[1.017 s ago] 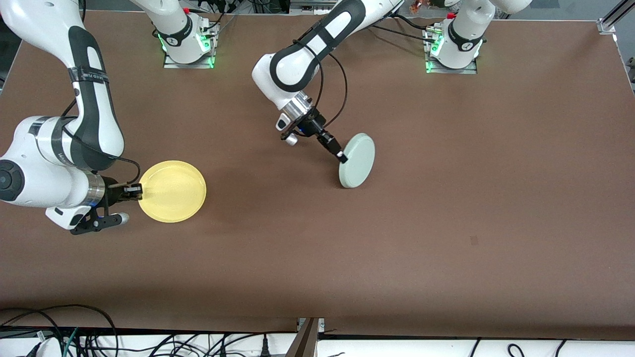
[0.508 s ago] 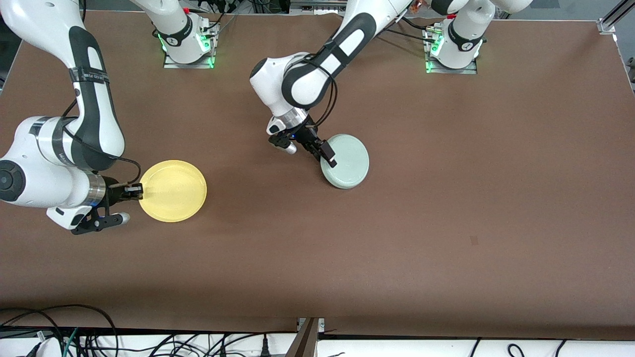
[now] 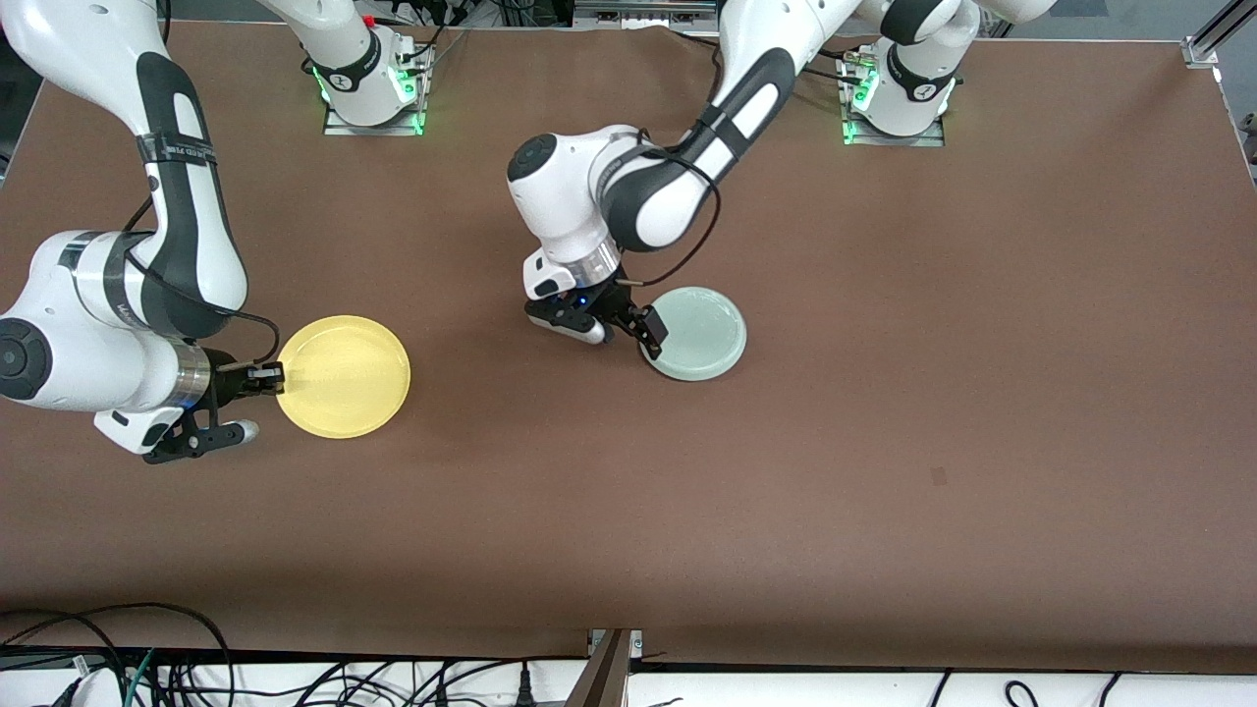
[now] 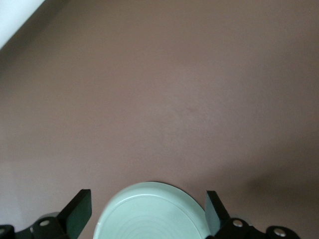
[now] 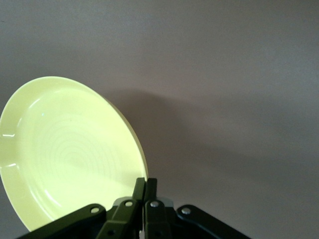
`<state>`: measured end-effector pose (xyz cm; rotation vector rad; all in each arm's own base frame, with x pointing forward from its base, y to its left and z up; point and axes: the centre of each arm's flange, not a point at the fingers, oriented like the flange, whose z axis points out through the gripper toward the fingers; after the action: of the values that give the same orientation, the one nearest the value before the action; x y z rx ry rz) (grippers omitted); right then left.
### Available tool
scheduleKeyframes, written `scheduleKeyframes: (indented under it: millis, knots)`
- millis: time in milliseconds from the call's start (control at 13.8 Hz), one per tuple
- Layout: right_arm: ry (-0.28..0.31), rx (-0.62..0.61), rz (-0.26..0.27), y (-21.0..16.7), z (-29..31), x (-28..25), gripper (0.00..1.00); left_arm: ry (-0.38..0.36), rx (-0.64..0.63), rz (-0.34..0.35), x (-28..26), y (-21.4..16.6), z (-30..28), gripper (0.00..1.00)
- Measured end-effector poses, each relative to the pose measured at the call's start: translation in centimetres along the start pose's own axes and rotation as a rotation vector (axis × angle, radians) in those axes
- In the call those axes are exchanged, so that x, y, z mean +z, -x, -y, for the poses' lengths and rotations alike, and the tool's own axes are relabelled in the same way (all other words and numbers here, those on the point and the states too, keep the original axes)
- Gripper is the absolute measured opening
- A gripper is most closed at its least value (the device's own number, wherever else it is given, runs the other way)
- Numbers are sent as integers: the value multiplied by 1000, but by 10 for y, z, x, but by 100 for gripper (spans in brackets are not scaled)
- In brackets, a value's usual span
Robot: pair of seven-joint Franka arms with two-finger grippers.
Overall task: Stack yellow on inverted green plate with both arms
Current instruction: 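Lower the inverted green plate onto the table, open and withdraw the left gripper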
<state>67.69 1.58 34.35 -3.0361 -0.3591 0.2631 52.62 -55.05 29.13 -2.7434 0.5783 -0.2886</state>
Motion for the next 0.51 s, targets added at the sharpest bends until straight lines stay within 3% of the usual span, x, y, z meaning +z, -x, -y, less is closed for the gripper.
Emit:
scheduleKeyframes:
  millis: [218,363,508]
  knots:
    - [-16,-3,-2,-1,6,1,2,159,-223,125,-14,-29,100,100]
    - [-30,0,-4,-2,9,2,2,190,-327,242,-9,-35,190,100]
    - [-33,16,-3,-3,12,3,2,207,-341,308,-4,-33,274,100]
